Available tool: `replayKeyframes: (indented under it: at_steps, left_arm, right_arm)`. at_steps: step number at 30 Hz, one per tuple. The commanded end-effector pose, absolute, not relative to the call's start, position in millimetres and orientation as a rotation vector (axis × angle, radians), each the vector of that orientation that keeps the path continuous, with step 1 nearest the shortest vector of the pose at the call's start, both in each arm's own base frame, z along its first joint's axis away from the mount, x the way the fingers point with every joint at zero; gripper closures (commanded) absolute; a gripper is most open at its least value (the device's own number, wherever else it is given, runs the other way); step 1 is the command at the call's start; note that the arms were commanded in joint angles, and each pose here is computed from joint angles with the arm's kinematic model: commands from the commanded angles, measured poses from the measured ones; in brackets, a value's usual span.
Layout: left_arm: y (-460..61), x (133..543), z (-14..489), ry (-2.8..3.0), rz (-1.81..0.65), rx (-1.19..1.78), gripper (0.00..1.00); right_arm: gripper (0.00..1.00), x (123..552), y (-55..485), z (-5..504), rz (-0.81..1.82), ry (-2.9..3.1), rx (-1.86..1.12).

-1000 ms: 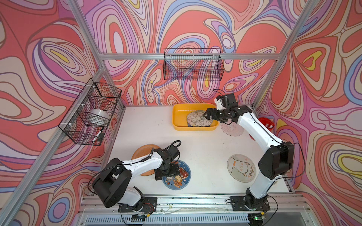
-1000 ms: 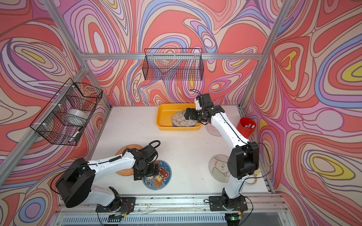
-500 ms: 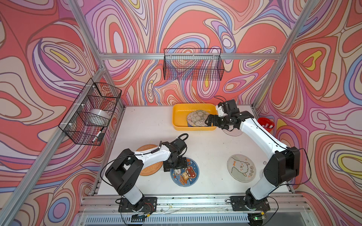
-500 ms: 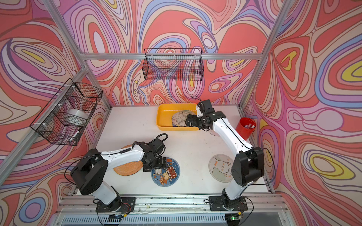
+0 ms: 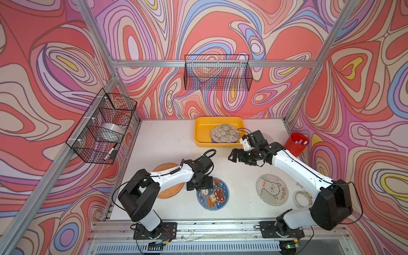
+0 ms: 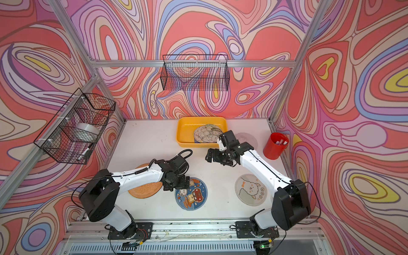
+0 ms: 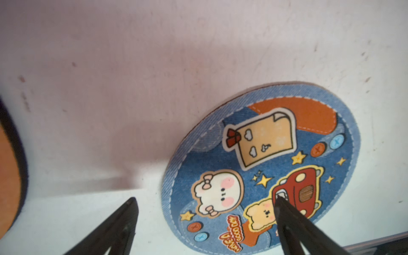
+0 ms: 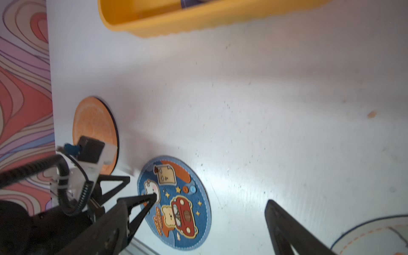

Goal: Put the coasters into the storage box
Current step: Move the coaster to the center of the board.

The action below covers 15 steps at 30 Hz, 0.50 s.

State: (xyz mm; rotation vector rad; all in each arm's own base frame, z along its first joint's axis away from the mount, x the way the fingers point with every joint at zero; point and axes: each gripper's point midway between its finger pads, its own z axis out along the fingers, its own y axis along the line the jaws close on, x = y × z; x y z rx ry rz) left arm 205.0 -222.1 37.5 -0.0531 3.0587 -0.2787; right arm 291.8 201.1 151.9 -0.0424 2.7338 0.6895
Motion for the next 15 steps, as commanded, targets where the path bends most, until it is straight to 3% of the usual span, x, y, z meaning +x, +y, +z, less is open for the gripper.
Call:
replayKeyframes:
  at_steps: [1,8,15]
  left_arm:
    - [-209,193,36,3.070,-0.195,-0.017,0.09]
    - [-215,190,29,3.102,-0.178,0.010,0.19]
    - [-217,188,19,3.139,-0.158,0.017,0.25]
  right_arm:
    - [0.02,261,211,144,0.755,2.778,-0.014]
    - [0.05,209,222,107,0.768,2.894,-0.018]
    - [0.08,189,232,81,0.739,2.965,-0.083]
